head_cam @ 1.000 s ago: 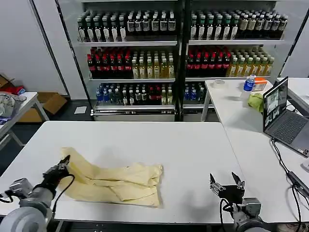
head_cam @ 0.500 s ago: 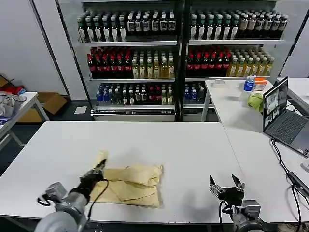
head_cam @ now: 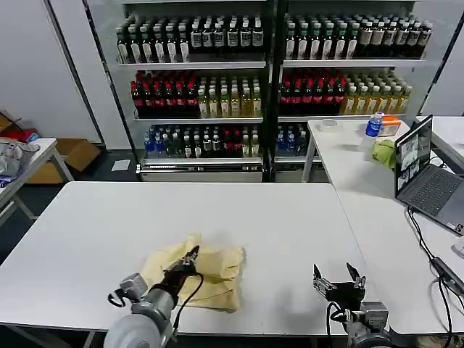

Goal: Fold and organize the clothes.

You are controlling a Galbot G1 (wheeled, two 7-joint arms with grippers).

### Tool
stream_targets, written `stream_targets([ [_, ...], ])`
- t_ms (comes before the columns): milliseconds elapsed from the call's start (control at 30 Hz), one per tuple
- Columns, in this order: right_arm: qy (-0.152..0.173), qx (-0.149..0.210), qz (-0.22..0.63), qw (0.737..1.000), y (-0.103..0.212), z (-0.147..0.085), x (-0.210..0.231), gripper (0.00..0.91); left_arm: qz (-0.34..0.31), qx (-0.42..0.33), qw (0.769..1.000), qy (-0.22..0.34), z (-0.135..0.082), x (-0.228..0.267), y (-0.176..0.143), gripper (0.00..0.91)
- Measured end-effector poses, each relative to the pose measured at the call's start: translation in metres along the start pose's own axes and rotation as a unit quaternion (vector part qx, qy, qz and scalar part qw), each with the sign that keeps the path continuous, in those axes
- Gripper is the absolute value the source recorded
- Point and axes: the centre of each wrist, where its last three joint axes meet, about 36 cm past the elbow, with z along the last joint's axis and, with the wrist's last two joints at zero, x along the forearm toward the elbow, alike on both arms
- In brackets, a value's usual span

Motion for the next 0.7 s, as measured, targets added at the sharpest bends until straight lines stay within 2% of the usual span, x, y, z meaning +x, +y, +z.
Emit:
stream_targets([
  [167, 0.001, -0.002, 0.002, 1.000, 0.000, 0.001, 0.000, 0.907, 0.012, 0.001, 1.000, 0.012, 0.009, -0.010, -0.009, 0.111],
  [200, 0.002, -0.002, 0.003, 1.000, 0.000, 0.001, -0.001, 0.907, 0.014, 0.001, 1.000, 0.014, 0.011, -0.012, -0.011, 0.191],
  [233, 0.002, -0.002, 0.003, 1.000, 0.000, 0.001, -0.001, 0.907, 0.016, 0.000, 1.000, 0.016, 0.012, -0.014, -0.012, 0.574],
  [267, 0.002, -0.003, 0.003, 1.000, 0.000, 0.001, -0.001, 0.907, 0.017, -0.001, 1.000, 0.019, 0.014, -0.015, -0.013, 0.856],
  [300, 0.002, -0.003, 0.003, 1.000, 0.000, 0.001, -0.001, 0.907, 0.019, -0.002, 1.000, 0.022, 0.015, -0.017, -0.014, 0.907],
  [700, 0.002, -0.002, 0.005, 1.000, 0.000, 0.001, -0.002, 0.907, 0.072, 0.015, 0.997, 0.031, 0.017, -0.005, -0.024, 0.907],
])
